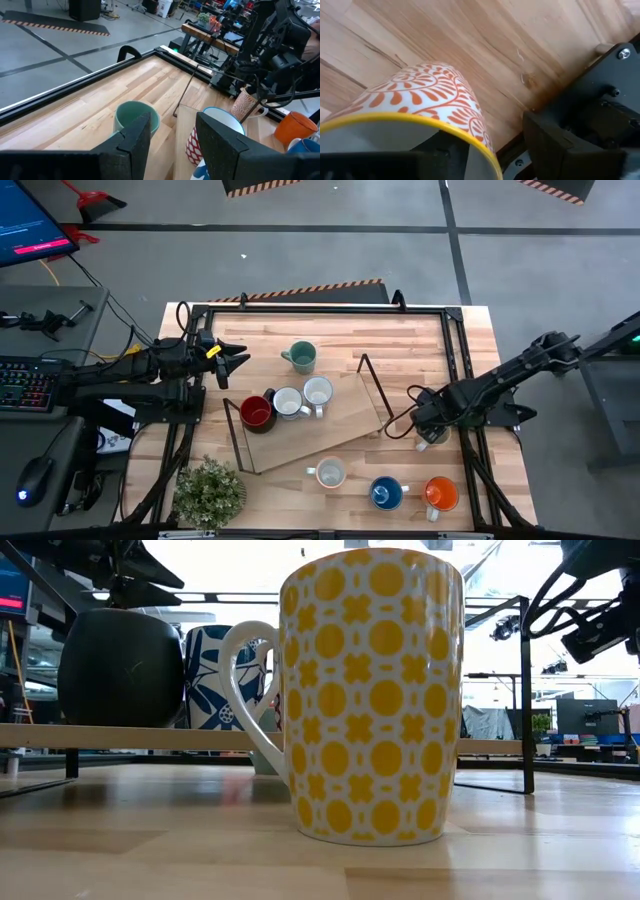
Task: Place coffee mugs
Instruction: Put the orange pattern mug on the shelf
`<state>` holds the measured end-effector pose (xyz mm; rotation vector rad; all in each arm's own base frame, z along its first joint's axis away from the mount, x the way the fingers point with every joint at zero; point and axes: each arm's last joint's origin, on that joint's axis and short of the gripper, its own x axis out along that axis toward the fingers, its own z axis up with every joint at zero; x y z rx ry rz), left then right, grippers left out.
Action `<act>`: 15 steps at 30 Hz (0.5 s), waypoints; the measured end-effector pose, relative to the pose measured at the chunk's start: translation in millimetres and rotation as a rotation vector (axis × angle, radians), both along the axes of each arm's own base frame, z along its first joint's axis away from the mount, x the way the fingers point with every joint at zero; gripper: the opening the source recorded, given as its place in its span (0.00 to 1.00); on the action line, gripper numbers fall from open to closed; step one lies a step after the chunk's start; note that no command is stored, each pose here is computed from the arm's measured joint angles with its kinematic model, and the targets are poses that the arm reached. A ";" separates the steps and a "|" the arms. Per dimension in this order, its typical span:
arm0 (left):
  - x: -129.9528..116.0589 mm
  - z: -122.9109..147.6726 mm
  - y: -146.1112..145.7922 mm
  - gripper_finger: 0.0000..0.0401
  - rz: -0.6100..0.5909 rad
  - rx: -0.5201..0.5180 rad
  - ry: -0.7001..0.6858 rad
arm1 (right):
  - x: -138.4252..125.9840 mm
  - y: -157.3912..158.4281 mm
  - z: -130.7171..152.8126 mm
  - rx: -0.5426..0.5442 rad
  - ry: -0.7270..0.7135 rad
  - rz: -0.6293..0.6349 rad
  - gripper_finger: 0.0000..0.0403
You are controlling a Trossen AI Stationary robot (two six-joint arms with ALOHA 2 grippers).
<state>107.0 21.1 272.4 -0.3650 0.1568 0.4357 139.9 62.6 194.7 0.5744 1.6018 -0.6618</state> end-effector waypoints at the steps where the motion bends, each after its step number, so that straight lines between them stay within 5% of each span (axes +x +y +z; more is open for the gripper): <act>1: 0.0 0.0 0.0 0.37 0.000 0.000 0.000 | 0.0 -0.2 0.0 -0.004 -0.001 -0.004 0.36; 9: -0.4 -1.8 0.0 0.37 0.000 -0.002 0.019 | 0.0 -0.1 0.2 -0.004 -0.003 -0.006 0.05; 15: -1.1 -4.5 -0.1 0.37 0.000 -0.007 0.047 | 1.6 0.7 2.9 0.006 -0.016 0.000 0.01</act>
